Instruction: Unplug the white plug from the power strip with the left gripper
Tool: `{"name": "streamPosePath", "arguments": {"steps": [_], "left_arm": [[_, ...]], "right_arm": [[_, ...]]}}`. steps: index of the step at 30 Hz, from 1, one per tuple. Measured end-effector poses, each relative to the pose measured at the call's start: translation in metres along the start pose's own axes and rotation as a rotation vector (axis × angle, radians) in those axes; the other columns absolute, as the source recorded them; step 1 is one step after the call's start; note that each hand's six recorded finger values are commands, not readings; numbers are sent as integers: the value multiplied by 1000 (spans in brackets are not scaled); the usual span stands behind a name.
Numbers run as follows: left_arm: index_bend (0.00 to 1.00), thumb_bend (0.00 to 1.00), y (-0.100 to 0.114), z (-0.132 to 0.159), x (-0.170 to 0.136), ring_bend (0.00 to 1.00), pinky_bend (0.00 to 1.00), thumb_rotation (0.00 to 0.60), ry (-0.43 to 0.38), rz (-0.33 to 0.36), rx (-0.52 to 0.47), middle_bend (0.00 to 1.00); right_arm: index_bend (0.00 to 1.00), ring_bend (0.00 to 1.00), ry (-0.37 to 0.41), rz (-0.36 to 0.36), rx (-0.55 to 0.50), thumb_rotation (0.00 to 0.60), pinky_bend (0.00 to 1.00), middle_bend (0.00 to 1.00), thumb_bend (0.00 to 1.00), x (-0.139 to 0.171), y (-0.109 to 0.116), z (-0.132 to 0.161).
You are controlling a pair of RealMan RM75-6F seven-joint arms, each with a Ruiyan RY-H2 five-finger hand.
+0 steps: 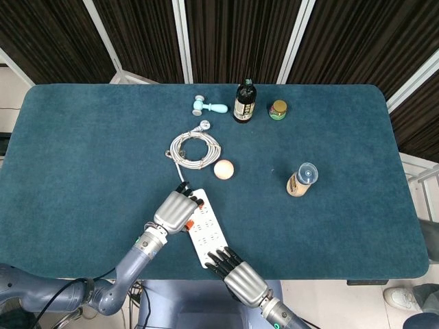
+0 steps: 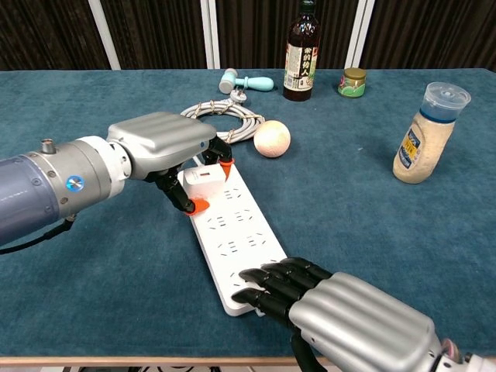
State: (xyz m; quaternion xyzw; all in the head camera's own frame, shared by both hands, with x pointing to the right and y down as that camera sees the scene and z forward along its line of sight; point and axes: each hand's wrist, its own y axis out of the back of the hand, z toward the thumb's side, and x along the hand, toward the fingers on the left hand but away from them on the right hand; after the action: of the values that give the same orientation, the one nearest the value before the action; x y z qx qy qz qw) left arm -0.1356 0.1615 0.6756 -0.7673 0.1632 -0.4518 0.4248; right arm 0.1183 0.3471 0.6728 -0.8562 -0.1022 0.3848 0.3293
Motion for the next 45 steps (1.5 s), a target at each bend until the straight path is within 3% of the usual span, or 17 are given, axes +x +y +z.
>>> {"name": "streamPosePath", "arguments": {"steps": [22,34,45], "left_arm": [[768,339,-3,-13,-8,272,124,600,18,-21,17,761],[771,339,9,4,1,280,133,600,-6,17,-22,765],[771,339,9,3,-4,280,133,600,-7,1,-4,765]], "right_arm": [[113,50,6,5,-4,600,97,68,935,0,-3,5],[113,50,6,7,-7,600,97,68,936,0,-4,6],[113,51,6,8,-12,600,97,68,935,1,-4,6]]}}
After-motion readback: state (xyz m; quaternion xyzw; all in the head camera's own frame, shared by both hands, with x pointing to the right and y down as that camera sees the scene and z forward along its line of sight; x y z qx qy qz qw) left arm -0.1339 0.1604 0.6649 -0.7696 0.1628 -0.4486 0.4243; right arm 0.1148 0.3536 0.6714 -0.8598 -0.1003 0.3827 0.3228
